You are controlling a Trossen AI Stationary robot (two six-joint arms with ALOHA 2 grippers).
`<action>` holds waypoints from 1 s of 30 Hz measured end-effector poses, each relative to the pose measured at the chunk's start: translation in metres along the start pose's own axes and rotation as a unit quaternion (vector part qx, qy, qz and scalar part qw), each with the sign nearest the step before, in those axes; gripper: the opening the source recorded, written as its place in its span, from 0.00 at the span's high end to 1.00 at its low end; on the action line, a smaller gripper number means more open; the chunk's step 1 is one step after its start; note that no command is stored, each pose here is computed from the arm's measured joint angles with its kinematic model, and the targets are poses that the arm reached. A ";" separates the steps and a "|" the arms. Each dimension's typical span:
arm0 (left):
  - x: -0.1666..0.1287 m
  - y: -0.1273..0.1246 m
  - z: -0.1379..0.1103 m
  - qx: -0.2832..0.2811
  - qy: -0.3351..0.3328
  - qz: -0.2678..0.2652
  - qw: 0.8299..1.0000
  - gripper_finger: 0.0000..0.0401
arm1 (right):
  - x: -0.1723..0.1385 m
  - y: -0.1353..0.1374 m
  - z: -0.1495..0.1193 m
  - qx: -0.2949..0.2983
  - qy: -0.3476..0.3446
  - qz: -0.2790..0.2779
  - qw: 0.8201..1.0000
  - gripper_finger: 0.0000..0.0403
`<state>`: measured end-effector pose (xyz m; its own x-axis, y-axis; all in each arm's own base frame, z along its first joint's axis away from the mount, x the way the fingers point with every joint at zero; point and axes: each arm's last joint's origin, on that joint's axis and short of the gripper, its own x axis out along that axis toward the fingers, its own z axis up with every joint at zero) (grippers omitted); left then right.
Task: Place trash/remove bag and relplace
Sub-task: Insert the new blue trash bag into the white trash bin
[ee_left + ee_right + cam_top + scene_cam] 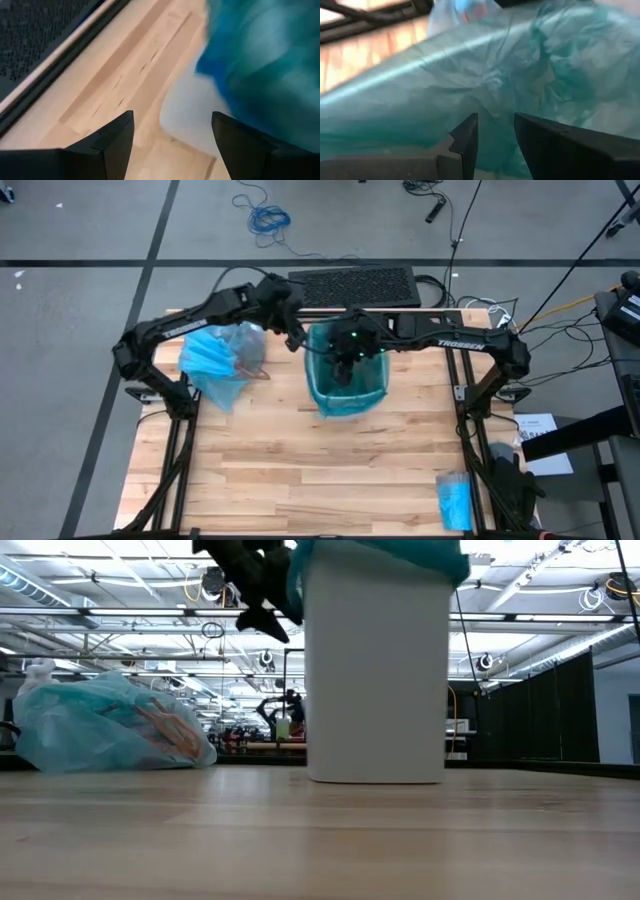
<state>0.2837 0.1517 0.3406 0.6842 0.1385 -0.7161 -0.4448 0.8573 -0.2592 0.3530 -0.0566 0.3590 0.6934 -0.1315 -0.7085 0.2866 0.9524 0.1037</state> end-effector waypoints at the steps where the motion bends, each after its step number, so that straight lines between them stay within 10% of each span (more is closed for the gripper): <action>1: 0.006 0.000 0.000 0.002 0.005 0.000 1.000 0.35 | 0.001 0.000 -0.002 0.000 0.009 -0.002 1.000 0.70; 11: 0.010 -0.006 0.010 0.023 -0.045 -0.010 0.999 0.35 | -0.001 -0.009 -0.021 -0.004 0.114 -0.025 0.993 0.70; 30: -0.091 -0.025 -0.016 0.001 -0.066 0.003 0.998 0.35 | 0.047 -0.007 -0.031 -0.024 0.173 -0.014 0.985 0.70</action>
<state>0.2238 0.1099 0.4020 0.7512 0.2079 -0.6265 -0.4485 0.8572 -0.2532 0.3634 -0.0616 0.3035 0.4172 -0.0642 -0.9065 0.2643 0.9630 0.0535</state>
